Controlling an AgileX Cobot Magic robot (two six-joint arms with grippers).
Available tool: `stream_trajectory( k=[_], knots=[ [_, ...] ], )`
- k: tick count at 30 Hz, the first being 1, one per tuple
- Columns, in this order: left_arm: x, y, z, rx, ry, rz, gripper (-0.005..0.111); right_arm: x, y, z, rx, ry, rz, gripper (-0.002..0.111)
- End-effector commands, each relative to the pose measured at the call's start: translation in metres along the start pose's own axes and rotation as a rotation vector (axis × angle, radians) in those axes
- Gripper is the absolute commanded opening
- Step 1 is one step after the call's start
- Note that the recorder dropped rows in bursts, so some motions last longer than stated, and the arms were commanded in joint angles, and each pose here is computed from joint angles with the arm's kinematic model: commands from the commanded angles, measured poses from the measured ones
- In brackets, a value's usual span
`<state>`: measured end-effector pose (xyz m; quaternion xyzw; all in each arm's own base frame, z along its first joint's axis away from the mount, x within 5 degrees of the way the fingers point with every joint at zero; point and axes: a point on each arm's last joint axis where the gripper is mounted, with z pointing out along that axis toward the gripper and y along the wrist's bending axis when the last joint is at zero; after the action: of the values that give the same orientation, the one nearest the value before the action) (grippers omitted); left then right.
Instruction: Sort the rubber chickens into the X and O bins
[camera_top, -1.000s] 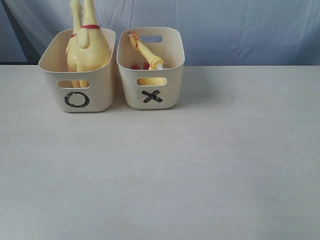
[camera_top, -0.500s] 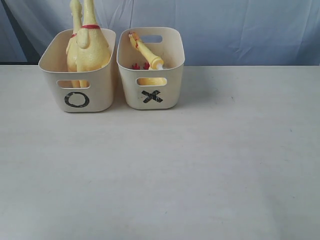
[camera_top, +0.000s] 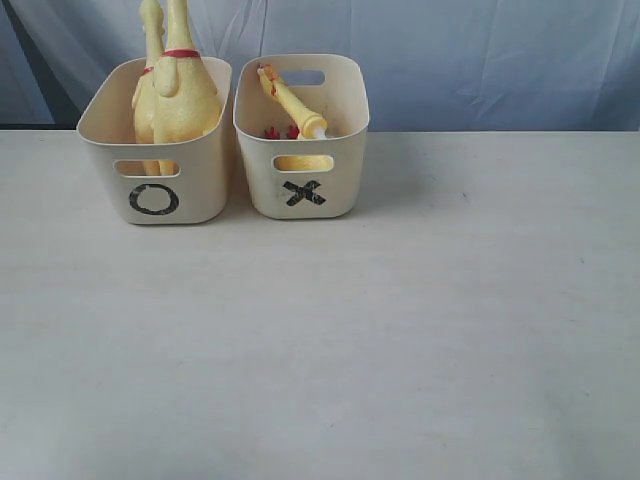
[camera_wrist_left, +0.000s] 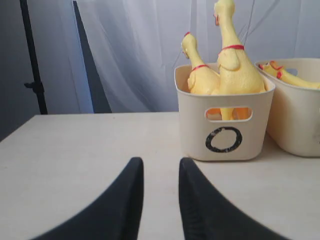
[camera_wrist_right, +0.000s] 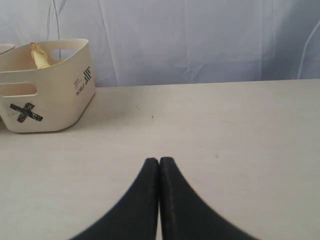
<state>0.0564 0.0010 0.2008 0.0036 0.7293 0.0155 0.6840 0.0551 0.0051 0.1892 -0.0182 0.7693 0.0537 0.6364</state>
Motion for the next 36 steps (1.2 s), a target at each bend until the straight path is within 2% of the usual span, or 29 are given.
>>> stream_trajectory(
  k=[1,21,25,28,30,34,36],
  knots=[
    [0.0091,-0.0005,-0.0004,0.006,0.085,0.001,0.025,0.0011,-0.0007,-0.0003,0.008,0.004,-0.010,0.000],
    [0.0087,-0.0004,-0.0004,0.005,0.081,0.004,0.025,0.0016,0.0009,-0.0003,-0.009,0.010,0.052,0.000],
    [0.0081,0.0002,-0.0003,0.000,0.074,0.029,0.025,0.0018,0.0033,-0.0003,-0.034,0.013,0.142,0.000],
    [0.0081,0.0002,-0.0003,0.000,0.074,0.030,0.025,0.0018,0.0035,-0.0003,-0.037,0.014,0.151,0.000],
    [0.0081,0.0002,-0.0003,0.000,0.074,0.030,0.025,0.0018,0.0034,-0.0003,-0.036,0.012,0.096,0.000],
    [0.0081,0.0002,-0.0003,0.000,0.074,0.030,0.025,0.0021,0.0032,-0.0003,-0.035,0.013,-0.102,0.000],
    [0.0080,0.0002,-0.0003,0.000,0.073,0.029,0.021,0.0027,0.0032,-0.0003,-0.036,0.019,-0.122,0.000]
  ],
)
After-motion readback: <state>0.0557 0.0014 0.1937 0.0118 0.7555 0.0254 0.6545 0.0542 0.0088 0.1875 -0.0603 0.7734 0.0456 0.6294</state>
